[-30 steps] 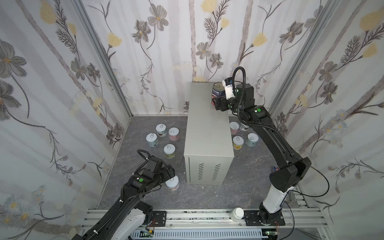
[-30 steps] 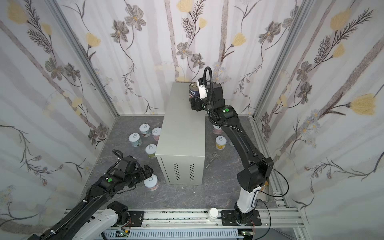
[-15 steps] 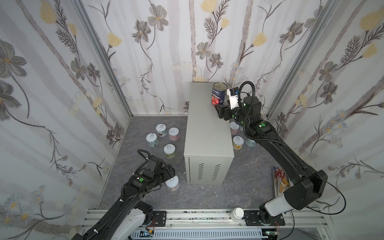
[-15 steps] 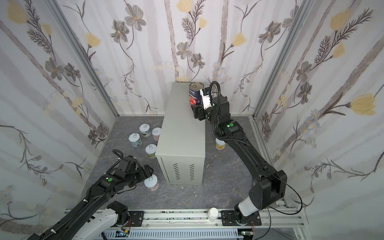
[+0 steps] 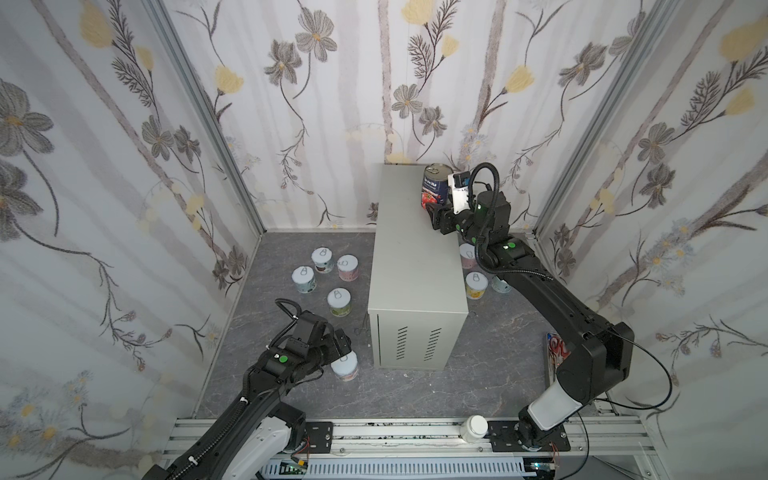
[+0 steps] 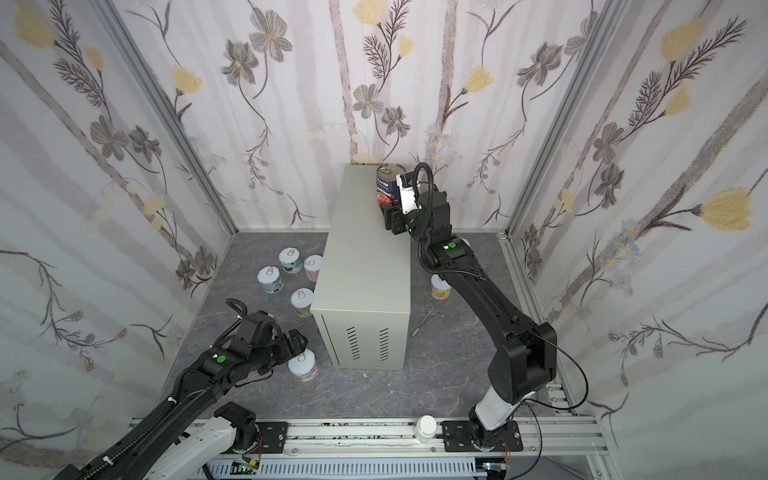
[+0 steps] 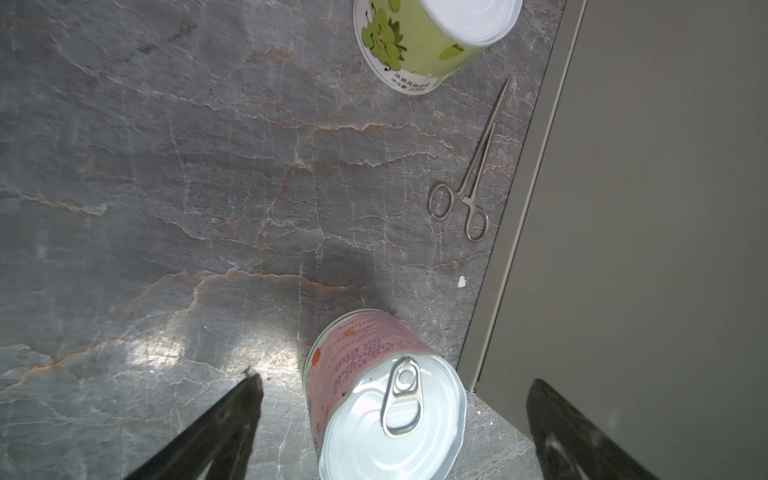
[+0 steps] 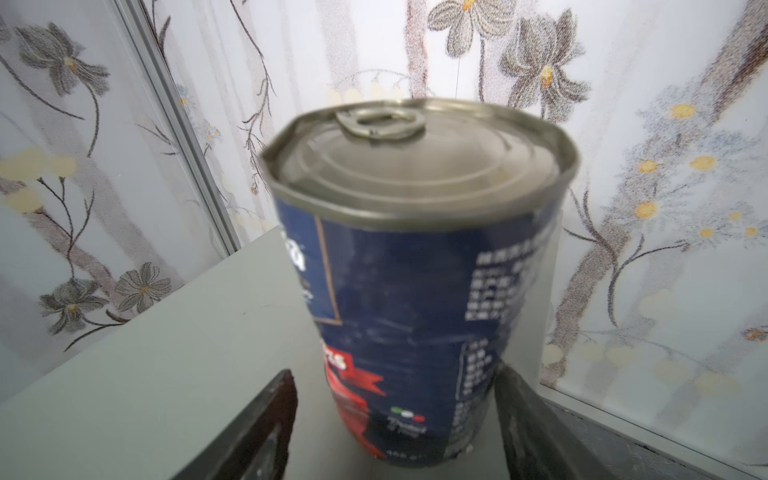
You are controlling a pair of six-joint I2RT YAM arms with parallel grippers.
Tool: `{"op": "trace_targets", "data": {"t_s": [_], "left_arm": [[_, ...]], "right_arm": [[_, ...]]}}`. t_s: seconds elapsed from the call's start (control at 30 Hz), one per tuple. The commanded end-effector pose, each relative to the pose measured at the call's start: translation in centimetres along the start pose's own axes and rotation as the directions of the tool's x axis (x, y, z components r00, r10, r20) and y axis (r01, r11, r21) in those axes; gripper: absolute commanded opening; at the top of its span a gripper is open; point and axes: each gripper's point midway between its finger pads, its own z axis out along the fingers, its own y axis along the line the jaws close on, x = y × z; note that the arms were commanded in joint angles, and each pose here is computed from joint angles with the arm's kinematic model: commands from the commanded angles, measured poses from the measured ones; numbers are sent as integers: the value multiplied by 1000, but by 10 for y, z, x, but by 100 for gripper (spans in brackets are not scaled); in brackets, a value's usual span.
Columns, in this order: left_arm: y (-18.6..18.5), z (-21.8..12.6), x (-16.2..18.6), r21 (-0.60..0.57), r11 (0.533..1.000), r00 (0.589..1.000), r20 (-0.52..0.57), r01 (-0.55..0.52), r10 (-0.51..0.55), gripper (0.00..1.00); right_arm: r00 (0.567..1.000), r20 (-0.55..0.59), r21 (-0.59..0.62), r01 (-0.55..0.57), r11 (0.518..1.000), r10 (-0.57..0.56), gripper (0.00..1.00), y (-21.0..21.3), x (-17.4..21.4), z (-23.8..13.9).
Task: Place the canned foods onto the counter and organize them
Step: 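Lower the blue tomato can onto the cabinet top with the right gripper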
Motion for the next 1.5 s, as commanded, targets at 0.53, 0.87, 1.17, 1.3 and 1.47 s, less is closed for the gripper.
{"op": "trace_targets", "data": {"t_s": [0.53,0.87,1.17,1.3,1.47], "left_arm": [[-1,-2,-6,4,1000,999,34,4,-4,100],[2,0,-5,-14,1000,1000,28,7,-6,100],[3,1,-5,-20,1000,1000,27,9,-8,100],[3,1,-5,-22,1000,1000,25,8,-8,100],[3,1,-5,-20,1000,1000,23,7,-7,100]], "right_arm": [[996,81,67,24,997,-29,72,-17,-21,41],[995,103,113,-8,994,-4,71,-38,-25,45],[996,92,84,2,996,-10,71,-36,-23,58],[996,90,72,2,997,-9,71,-35,-23,64],[996,89,62,3,998,-9,71,-33,-22,68]]}}
